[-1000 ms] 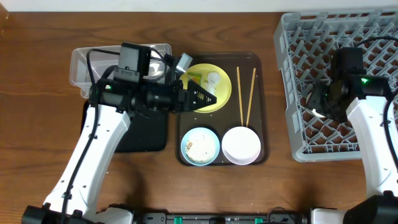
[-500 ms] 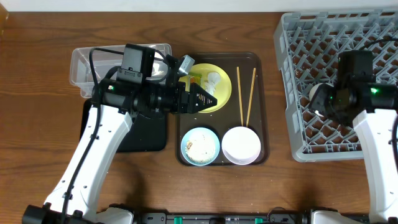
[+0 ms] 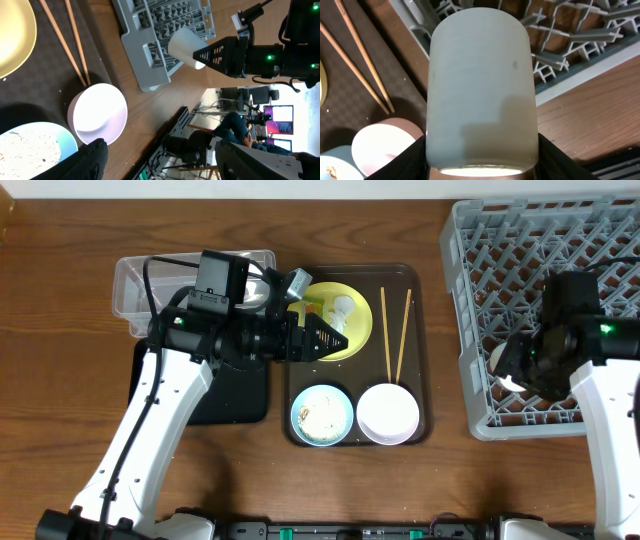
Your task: Sort waste into correct bins and load items into the dishwasher rack
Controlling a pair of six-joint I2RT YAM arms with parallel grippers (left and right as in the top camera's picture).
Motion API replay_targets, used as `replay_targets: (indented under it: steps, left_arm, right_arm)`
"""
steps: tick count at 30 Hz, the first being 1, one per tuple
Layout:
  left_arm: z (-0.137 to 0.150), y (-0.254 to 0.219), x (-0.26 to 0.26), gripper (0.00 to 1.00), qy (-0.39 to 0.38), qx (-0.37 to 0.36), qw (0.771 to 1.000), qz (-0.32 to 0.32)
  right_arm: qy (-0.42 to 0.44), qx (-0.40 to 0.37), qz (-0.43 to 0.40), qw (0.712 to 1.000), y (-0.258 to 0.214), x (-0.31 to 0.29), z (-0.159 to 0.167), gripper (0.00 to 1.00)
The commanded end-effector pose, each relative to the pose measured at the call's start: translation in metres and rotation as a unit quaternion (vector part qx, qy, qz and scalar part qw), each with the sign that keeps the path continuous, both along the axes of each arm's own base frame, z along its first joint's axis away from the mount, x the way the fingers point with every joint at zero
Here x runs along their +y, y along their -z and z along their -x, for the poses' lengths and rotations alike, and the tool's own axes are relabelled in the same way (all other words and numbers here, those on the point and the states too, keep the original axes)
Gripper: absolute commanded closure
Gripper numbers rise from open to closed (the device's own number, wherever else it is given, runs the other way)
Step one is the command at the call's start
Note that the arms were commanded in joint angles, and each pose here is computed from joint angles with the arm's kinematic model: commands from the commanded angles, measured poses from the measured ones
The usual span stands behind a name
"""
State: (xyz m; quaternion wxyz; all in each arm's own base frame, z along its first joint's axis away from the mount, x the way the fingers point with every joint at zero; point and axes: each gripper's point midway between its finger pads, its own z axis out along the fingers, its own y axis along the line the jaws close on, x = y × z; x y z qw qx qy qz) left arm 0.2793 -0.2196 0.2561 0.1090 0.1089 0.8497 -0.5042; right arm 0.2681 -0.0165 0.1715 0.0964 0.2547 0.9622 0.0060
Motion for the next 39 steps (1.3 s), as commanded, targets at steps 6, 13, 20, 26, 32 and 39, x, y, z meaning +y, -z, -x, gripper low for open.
replay_targets:
  steps: [6, 13, 20, 26, 32, 39]
  left_arm:
    - [0.008, 0.004, 0.001, 0.28, 0.009, 0.006, 1.000, -0.010]
    - [0.009, 0.015, 0.002, 0.29, 0.005, 0.000, 0.999, -0.047]
    - [-0.011, 0.070, 0.029, 0.33, -0.068, -0.073, 0.949, -0.299]
    - [-0.055, 0.101, 0.041, 0.33, -0.119, -0.133, 0.892, -0.415]
    - [-0.081, 0.134, 0.022, 0.33, -0.110, -0.140, 0.894, -0.412]
    - [-0.119, 0.187, 0.007, 0.33, -0.107, -0.152, 0.892, -0.412]
  right_arm:
    - [0.021, 0.052, 0.019, 0.998, 0.029, -0.011, -0.013, 0.33]
    - [0.020, 0.008, -0.049, 0.999, 0.018, 0.003, -0.035, 0.15]
    - [-0.122, -0.159, -0.171, 0.965, -0.060, 0.062, -0.065, 0.12]
    - [-0.197, -0.219, -0.223, 0.929, -0.095, 0.105, -0.061, 0.11]
    - [-0.216, -0.204, -0.221, 0.929, -0.089, 0.122, -0.055, 0.12]
    - [-0.179, -0.195, -0.198, 0.944, -0.084, 0.115, -0.058, 0.12]
